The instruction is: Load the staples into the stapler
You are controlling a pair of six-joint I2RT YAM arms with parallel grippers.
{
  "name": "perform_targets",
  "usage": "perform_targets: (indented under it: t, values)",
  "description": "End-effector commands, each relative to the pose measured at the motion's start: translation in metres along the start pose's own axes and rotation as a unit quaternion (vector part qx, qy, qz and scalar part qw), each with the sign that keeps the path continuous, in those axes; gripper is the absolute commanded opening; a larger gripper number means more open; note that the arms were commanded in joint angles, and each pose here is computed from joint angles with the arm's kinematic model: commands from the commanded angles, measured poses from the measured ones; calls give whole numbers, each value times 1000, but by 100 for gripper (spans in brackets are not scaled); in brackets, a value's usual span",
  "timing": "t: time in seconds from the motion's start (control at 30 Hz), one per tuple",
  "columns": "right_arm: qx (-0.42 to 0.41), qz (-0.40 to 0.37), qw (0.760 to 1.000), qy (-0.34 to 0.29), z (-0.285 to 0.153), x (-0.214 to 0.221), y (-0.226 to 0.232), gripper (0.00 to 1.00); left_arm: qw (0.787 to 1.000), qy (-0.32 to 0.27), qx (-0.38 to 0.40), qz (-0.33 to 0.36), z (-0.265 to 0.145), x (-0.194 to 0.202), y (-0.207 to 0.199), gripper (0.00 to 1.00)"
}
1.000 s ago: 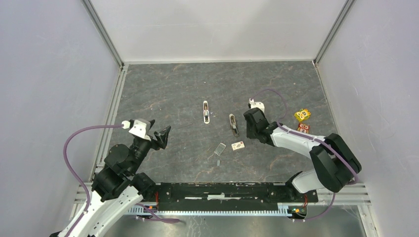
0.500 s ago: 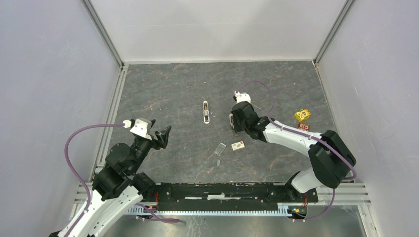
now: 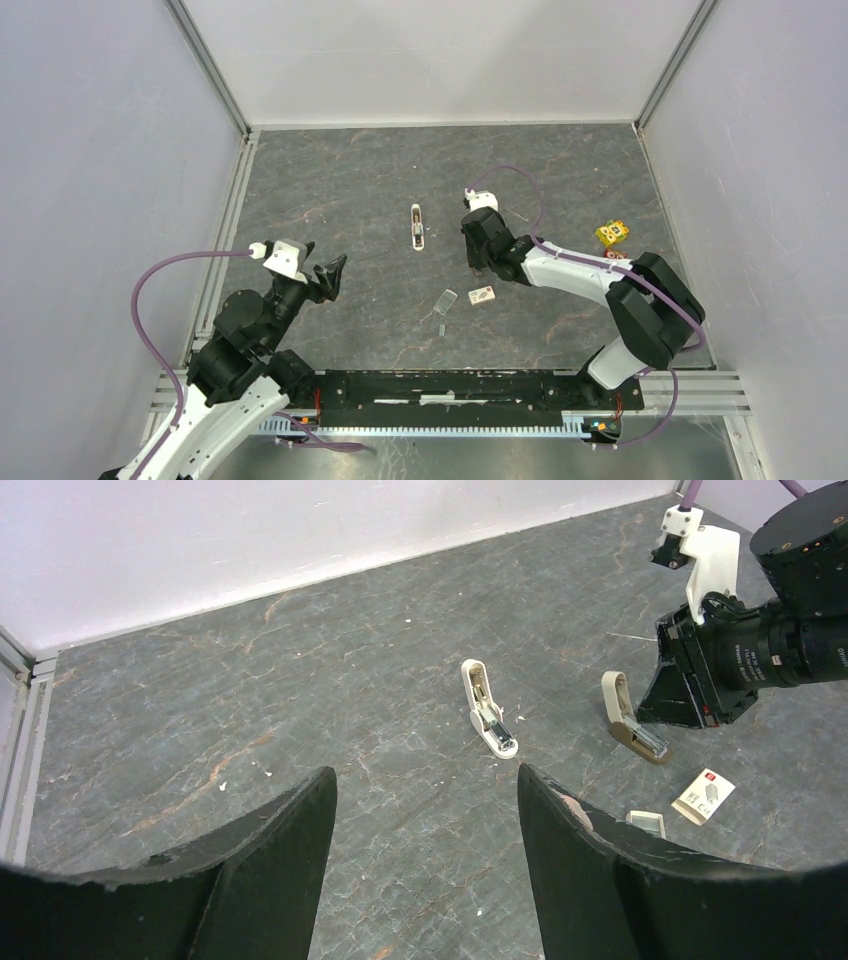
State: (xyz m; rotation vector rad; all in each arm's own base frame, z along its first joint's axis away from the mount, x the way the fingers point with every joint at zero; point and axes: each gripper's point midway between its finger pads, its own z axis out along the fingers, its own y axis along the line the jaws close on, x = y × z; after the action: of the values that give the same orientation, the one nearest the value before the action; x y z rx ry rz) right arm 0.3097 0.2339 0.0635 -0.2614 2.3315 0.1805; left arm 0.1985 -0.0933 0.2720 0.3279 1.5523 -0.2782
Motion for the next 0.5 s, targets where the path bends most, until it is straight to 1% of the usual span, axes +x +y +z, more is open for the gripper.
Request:
perform_targets:
  t: [0.0,0.47]
  values:
    - [3,-3,999,-33,2,-21,4,20,999,-7,-9,30,2,-5,5,74]
    - [10,-11,1000,-25,5,-12,0,21,999,-7,-9,31,2,-5,5,74]
